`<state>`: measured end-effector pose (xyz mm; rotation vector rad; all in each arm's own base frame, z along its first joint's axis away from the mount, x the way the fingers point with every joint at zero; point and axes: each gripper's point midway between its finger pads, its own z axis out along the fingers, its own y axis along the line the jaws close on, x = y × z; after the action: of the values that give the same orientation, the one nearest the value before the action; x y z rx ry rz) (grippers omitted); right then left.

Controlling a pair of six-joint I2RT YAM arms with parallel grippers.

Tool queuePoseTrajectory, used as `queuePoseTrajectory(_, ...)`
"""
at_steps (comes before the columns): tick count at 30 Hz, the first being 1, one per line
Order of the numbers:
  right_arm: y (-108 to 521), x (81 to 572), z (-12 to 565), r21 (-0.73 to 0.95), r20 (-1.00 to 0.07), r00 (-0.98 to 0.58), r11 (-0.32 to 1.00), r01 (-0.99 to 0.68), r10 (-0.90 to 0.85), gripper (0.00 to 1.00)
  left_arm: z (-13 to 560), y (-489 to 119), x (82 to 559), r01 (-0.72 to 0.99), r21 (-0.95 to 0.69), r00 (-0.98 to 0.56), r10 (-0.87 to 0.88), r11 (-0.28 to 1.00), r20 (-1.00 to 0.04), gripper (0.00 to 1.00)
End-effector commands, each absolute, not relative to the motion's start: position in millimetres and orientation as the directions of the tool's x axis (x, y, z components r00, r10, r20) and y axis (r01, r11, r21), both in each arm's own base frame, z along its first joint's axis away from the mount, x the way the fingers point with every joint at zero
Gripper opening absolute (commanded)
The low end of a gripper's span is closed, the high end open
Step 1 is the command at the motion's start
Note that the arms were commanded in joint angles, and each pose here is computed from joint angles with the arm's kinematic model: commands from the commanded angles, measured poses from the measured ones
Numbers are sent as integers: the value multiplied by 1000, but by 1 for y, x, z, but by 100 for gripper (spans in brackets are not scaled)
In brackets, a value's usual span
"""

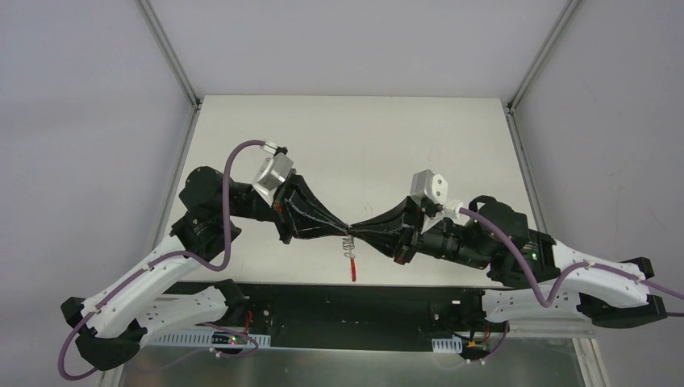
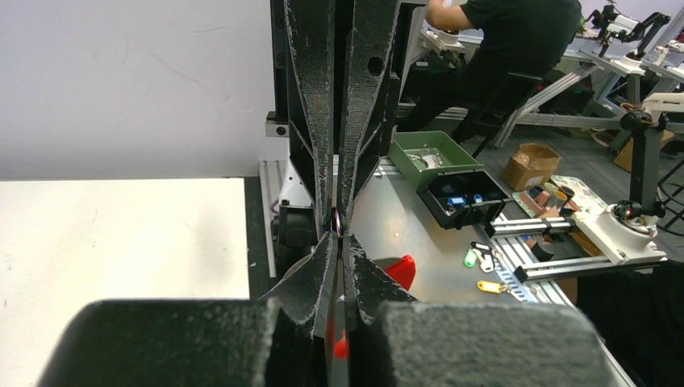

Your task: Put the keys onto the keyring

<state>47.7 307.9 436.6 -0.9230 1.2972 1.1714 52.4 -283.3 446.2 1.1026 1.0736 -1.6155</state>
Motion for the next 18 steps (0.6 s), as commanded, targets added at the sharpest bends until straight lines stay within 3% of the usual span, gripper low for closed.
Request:
queuePoseTrajectory(1, 294, 40, 457, 95, -984, -68, 166, -982, 164, 8, 457, -283, 50, 961, -112, -169, -219, -253, -961, 0)
queuePoseTrajectory(11, 280, 36, 454, 86, -988, -64, 149, -985, 143, 23, 457, -287, 54, 964, -108, -162, -215, -244, -963, 0)
queuePoseTrajectory(18, 271, 38, 450, 80, -991, -61, 166, -983, 117, 40, 454, -287, 53, 962, -104, -157, -202, -252, -967, 0)
